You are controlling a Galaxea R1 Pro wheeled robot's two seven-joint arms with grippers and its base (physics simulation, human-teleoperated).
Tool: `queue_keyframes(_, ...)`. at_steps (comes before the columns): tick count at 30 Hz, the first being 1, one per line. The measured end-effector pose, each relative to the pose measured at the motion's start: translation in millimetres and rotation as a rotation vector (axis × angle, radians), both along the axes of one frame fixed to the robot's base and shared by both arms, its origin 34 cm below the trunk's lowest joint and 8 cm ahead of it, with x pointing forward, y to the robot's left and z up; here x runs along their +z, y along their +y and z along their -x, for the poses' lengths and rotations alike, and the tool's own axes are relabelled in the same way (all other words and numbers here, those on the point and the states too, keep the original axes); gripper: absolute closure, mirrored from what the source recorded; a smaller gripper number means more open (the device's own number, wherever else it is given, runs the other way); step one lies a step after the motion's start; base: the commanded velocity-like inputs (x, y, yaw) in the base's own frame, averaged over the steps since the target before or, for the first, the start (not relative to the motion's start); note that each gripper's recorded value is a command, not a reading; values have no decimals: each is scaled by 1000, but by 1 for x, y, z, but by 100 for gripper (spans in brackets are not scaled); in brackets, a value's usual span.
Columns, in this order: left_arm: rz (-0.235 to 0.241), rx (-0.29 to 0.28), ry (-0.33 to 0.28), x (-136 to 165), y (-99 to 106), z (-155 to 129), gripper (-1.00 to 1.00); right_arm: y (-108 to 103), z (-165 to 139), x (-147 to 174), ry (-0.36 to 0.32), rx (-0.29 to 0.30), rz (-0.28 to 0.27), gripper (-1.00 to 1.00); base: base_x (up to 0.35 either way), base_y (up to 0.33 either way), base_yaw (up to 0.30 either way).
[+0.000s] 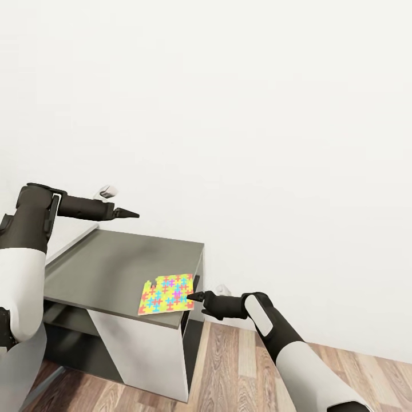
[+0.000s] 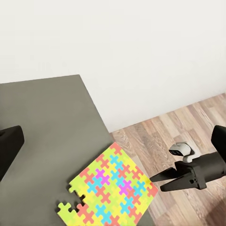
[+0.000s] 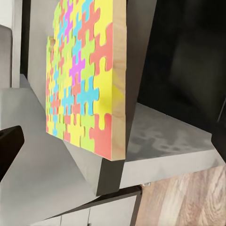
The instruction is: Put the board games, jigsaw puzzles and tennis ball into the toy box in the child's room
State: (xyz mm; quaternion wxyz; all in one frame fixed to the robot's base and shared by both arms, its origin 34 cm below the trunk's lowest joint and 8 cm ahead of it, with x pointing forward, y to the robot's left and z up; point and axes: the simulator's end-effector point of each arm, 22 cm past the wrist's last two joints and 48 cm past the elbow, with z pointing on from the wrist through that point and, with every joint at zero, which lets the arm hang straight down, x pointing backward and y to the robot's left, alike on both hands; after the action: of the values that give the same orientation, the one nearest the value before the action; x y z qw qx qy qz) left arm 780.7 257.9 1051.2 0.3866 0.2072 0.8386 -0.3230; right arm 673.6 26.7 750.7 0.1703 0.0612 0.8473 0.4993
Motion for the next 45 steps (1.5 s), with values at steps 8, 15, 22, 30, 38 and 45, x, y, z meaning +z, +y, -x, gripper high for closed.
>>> queue_keyframes(8, 1, -1, 0, 0, -1, 0, -100, -1, 0, 0, 1, -1, -1, -100, 0, 36, 0)
queue_keyframes(15, 1, -2, 0, 0, -1, 0, -100, -1, 0, 0, 1, -1, -1, -100, 0, 100, 0)
queue_keyframes(22, 2, -3, 0, 0, -2, 0, -100, -1, 0, 0, 1, -1, -1, -100, 0, 17, 0)
queue_keyframes(30, 3, -4, 0, 0, -3, 0, -100, -1, 0, 0, 1, -1, -2, -100, 0, 3, 0)
queue_keyframes(38, 3, -4, 0, 0, -3, 0, -100, -1, 0, 0, 1, -1, -1, -100, 0, 0, 0)
queue_keyframes(45, 2, -3, 0, 0, -2, 0, -100, -1, -1, 1, 1, -4, -7, 100, 0, 0, 0)
